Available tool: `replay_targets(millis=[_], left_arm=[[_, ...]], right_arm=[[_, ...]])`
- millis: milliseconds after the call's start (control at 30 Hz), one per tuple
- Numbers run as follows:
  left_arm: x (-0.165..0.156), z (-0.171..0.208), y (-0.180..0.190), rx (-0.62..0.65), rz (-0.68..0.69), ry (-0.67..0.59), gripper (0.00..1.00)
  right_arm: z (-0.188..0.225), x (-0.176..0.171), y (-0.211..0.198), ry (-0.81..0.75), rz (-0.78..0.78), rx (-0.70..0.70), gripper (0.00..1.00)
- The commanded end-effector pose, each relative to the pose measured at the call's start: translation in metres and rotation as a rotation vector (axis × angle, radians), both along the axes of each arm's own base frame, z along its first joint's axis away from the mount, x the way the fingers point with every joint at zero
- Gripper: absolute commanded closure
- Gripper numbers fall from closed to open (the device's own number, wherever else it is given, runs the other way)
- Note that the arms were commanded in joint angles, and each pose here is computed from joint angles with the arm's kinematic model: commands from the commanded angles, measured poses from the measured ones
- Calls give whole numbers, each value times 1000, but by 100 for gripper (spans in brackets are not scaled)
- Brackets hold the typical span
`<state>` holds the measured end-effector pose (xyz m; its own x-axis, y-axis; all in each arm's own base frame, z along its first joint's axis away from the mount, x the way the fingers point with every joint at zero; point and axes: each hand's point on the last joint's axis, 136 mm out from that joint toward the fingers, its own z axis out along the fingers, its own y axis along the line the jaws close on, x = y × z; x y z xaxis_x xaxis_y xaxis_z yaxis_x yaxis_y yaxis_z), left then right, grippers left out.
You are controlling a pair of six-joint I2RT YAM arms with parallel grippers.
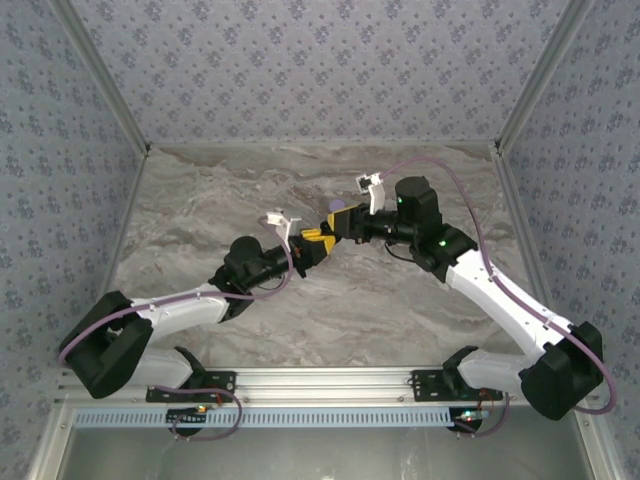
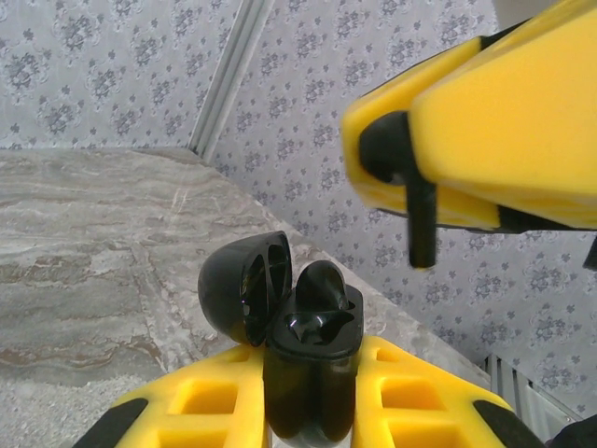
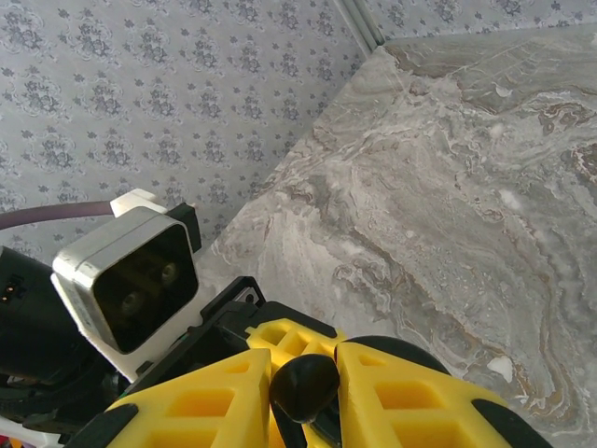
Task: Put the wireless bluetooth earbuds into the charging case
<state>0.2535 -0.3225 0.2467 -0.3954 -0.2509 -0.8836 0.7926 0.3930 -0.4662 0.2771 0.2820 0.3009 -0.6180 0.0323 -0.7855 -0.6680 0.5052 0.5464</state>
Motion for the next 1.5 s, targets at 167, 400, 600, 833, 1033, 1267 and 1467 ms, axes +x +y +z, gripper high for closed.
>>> replay_targets(millis=[167, 400, 600, 833, 1033, 1267, 1467], left_arm=[[-10, 42, -3, -93, -42, -93, 81], [-14, 46, -2, -105, -48, -113, 81], [-15, 47, -1, -110, -45, -123, 81], [-15, 47, 1, -110, -36, -126, 81], [-14, 47, 3, -110, -21, -125, 81], [-13, 48, 6, -104, -4, -131, 81], [-16, 49, 6, -96, -13, -139, 81]], right_arm=[[12, 0, 5, -43, 15, -15, 76], [7, 1, 4, -37, 9, -37, 76], [2, 1, 4, -30, 4, -51, 76], [1, 2, 3, -30, 4, -58, 75], [0, 1, 3, -27, 4, -65, 76], [-2, 2, 1, -27, -5, -82, 75], [-3, 1, 0, -25, -4, -88, 70]])
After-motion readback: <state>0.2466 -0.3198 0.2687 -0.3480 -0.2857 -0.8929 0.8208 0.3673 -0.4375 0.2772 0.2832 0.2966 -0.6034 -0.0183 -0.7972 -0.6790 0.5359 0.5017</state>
